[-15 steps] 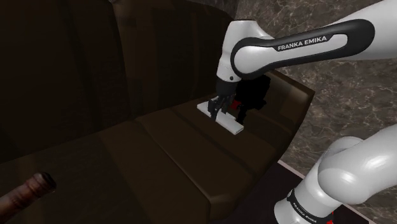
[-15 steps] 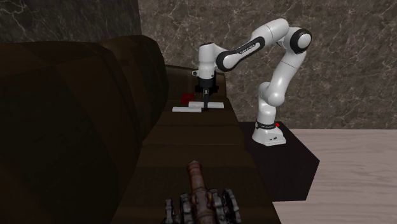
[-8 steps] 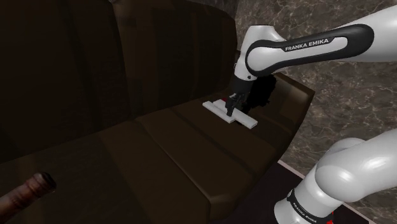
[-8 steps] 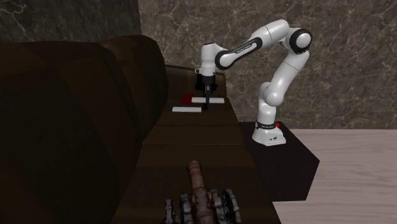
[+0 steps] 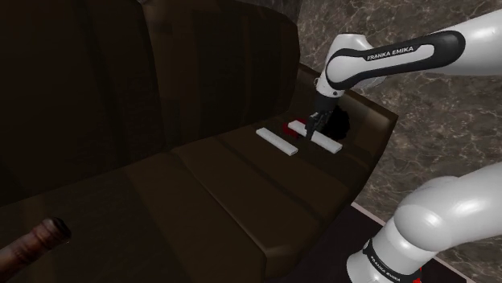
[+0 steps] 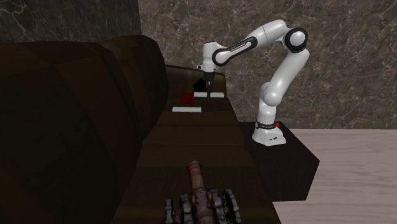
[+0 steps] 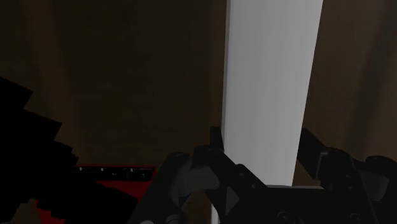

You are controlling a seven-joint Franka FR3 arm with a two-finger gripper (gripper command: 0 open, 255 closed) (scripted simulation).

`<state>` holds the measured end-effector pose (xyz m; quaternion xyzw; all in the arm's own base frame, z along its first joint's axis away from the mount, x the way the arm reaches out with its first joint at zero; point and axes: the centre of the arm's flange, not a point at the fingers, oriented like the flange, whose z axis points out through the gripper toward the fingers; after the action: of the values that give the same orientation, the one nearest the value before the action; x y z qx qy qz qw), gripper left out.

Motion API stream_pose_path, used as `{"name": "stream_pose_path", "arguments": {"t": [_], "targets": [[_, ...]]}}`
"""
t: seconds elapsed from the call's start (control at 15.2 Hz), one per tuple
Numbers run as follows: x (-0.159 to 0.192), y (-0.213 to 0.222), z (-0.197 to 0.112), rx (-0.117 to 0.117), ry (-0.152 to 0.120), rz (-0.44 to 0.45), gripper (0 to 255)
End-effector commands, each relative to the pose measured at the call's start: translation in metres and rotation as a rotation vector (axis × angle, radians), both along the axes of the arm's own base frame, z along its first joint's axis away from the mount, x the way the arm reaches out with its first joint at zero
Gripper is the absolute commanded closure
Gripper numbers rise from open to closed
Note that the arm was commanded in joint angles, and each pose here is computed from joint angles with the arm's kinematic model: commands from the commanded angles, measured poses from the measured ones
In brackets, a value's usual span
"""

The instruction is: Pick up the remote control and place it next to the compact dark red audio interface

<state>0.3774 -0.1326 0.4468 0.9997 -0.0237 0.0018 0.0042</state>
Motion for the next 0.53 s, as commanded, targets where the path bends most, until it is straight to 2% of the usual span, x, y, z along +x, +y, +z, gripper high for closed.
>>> {"name": "stream_pose_path", "arguments": {"t": [0.0,0.46], "targets": [[-0.007,-0.027,-0.001,0.000,0.000,0.001,255],[-0.023,-0.110,-0.001,0.000,0.000,0.001,255]]}}
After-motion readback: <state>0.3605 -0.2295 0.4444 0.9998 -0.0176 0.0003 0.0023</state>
